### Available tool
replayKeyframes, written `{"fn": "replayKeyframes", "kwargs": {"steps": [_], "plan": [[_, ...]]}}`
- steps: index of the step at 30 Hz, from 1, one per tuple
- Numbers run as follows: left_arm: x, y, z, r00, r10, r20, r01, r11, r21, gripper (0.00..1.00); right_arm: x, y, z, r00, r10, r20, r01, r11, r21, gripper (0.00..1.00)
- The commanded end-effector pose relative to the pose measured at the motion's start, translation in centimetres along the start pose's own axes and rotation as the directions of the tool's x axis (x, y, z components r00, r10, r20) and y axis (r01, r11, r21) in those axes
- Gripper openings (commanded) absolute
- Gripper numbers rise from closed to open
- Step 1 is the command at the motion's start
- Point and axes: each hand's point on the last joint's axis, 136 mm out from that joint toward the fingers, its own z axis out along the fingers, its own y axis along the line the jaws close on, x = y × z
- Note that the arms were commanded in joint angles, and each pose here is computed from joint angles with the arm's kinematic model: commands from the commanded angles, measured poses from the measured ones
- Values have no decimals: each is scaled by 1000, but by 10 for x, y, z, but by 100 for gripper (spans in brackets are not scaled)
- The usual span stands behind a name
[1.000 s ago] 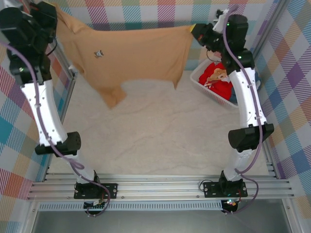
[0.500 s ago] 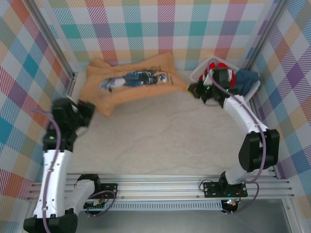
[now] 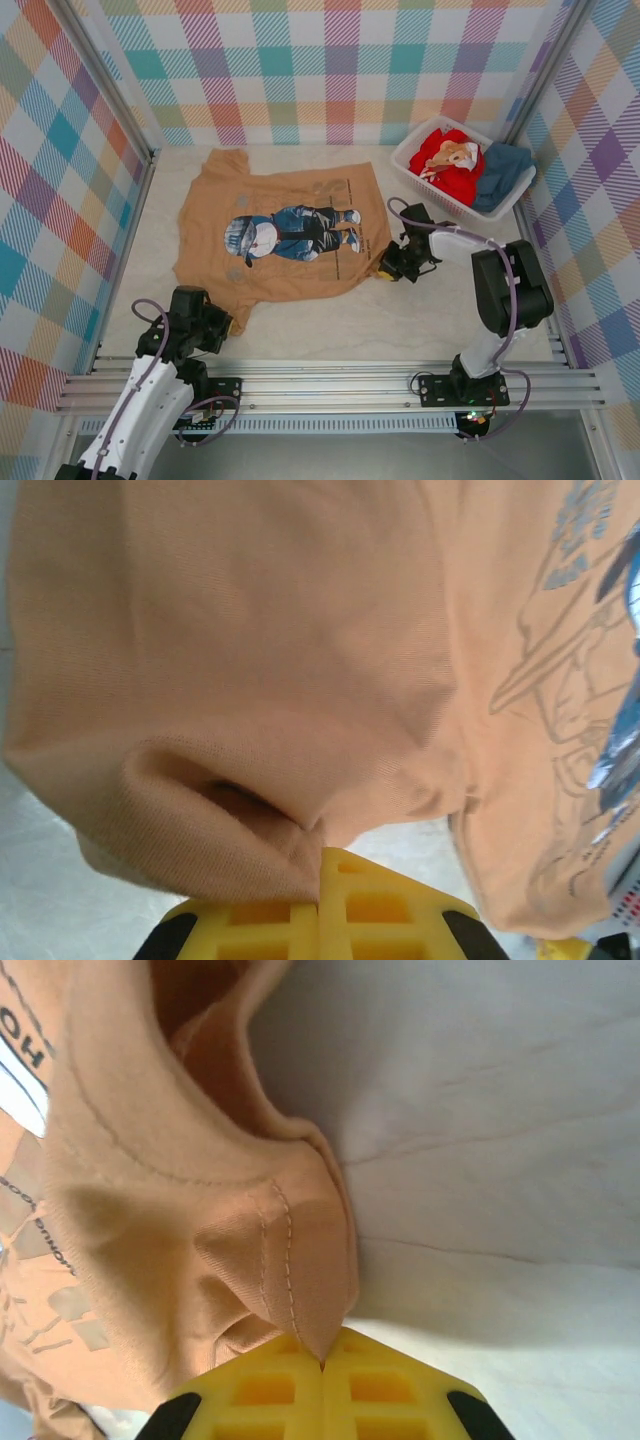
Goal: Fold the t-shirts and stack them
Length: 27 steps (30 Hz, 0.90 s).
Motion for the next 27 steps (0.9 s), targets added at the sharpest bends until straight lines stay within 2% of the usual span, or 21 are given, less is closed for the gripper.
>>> {"fn": "replayKeyframes", "kwargs": {"steps": [1,10,18,22,27], "plan": [[3,8,2,999,-49,-9,49,998,-28,0,5,-18,-10,1000,-15,25,13,997,81,0],[12,-28,4,997,-12,-75,12,1000,-1,0,-5,-32,-24,995,-54,80,37,980,194,0],[17,-72,-34,998,29,-60,-23,996,84,0,-26,-32,-34,991,-84,106,57,970,237,0],[31,-67,-37,992,49,-120,-42,997,64,0,-36,-35,-38,991,-74,116,43,968,247,0],[38,-49,-36,987,68,-147,-60,996,63,0,-43,-37,-37,990,-79,113,48,966,255,0]]}}
